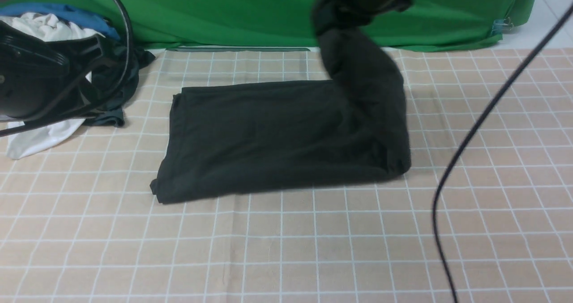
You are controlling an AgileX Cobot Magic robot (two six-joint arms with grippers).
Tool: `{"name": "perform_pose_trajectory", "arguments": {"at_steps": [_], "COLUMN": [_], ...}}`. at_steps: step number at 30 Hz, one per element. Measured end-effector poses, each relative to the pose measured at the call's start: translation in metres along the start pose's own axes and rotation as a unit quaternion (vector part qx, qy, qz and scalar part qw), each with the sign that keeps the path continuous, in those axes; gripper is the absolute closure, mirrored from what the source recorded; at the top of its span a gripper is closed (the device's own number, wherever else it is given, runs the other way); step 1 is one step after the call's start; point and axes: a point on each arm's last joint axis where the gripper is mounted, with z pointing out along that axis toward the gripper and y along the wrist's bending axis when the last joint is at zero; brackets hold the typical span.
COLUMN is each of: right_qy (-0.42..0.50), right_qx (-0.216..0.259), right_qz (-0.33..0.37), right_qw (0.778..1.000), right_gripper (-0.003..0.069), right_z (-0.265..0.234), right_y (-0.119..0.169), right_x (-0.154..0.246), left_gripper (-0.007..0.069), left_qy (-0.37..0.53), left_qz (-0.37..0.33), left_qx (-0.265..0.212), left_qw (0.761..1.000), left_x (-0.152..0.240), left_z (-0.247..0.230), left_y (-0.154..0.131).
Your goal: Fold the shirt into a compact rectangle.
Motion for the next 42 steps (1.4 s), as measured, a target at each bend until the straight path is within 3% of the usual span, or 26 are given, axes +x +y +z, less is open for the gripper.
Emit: {"name": "perform_pose_trajectory", "arguments": {"at_steps": [7, 21, 26, 30, 34, 38, 41, 42], "right_qy": [-0.004, -0.056, -0.063, -0.057, -0.031, 0.014, 0.034, 0.039], "right_qx": [-0.052, -0.087, -0.09, -0.09, -0.086, -0.068, -0.02, -0.018], "right_qz": [0.017, 0.034, 0.042, 0.056, 0.025, -0.047, -0.113, -0.115], "right_qw": [0.998, 0.994, 0.993, 0.993, 0.996, 0.996, 0.993, 0.992], "right_gripper": [0.0596, 0.0578, 0.0468, 0.0255, 0.0196, 0.0263, 0.05, 0.0513], "right_z": [0.063, 0.155, 0.172, 0.175, 0.166, 0.127, 0.066, 0.066], "right_y": [0.037, 0.063, 0.065, 0.065, 0.064, 0.053, 0.029, 0.026], "right_x": [0.025, 0.068, 0.079, 0.082, 0.078, 0.054, 0.019, 0.019], "left_gripper": [0.0612, 0.0612, 0.0612, 0.0612, 0.0612, 0.0612, 0.0612, 0.0612], "left_qy": [0.004, 0.008, 0.008, 0.008, 0.009, 0.009, 0.005, 0.005], "left_qz": [-0.002, 0.003, 0.003, 0.004, 0.004, 0.004, -0.001, -0.001], "left_qx": [0.003, 0.015, 0.015, 0.015, 0.015, 0.014, 0.016, 0.016], "left_qw": [1.0, 1.0, 1.0, 1.0, 1.0, 1.0, 1.0, 1.0], "left_x": [0.001, 0.002, 0.002, 0.002, 0.002, 0.002, 0.0, -0.001], "left_z": [0.0, 0.0, 0.0, 0.0, 0.0, 0.0, 0.004, 0.004], "left_y": [-0.001, -0.003, -0.003, -0.003, -0.003, -0.003, -0.003, -0.003]}}
